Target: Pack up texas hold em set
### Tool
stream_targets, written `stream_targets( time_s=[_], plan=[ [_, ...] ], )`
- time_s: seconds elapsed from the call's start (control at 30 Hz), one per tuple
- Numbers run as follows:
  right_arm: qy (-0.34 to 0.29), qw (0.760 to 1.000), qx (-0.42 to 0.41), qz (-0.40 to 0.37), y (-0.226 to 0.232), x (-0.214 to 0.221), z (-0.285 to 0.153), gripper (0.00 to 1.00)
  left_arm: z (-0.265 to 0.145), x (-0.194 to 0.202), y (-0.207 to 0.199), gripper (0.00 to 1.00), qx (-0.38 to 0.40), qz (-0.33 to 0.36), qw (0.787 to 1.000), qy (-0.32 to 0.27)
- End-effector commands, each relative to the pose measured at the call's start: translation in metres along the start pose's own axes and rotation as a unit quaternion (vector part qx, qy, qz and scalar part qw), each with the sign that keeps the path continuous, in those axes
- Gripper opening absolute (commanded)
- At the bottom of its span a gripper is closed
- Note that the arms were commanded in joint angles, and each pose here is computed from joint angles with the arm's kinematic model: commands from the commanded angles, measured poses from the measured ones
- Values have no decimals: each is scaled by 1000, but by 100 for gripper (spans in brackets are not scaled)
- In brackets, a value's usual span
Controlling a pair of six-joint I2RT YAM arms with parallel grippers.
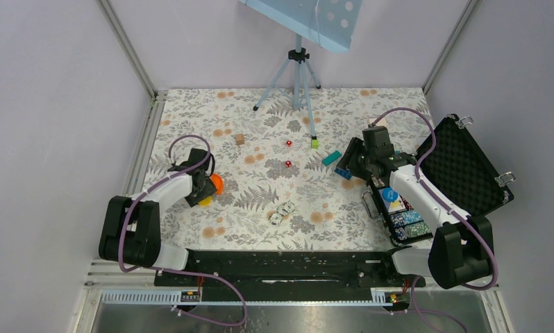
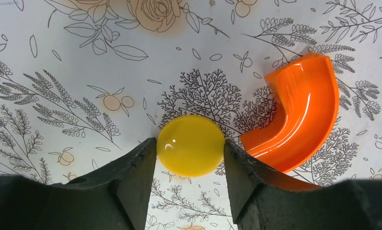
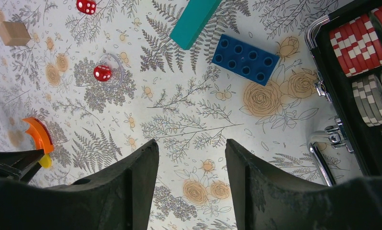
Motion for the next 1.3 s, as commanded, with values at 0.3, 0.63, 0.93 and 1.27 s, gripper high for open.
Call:
stream_targets(
  time_s=[0.3, 0.63, 0.93, 1.27],
  plan=[
    [1, 1000, -15, -4, 4, 2, -8, 62, -34, -14, -2, 52, 30, -1, 999, -26],
    [-4, 996, -80, -30, 26, 6, -12, 69, -79, -28, -30, 51, 114, -7, 993, -42],
    [-10, 974, -211, -78, 101, 29, -15, 73, -135, -47, -87, 51, 214, 4, 976, -49],
    [-78, 905, -409, -89, 192, 56, -32, 74, -178, -47, -146, 50, 306, 7, 952, -19]
  ],
)
Point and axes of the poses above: each gripper's point midway between its finger pads, its own z axis out along the fingers, its own y axis along the line the jaws close on, x = y × z, the point moved 3 cm from there along -z, back along the fingers, and after that the axes turned 3 degrees about z, right-handed, at the moved point
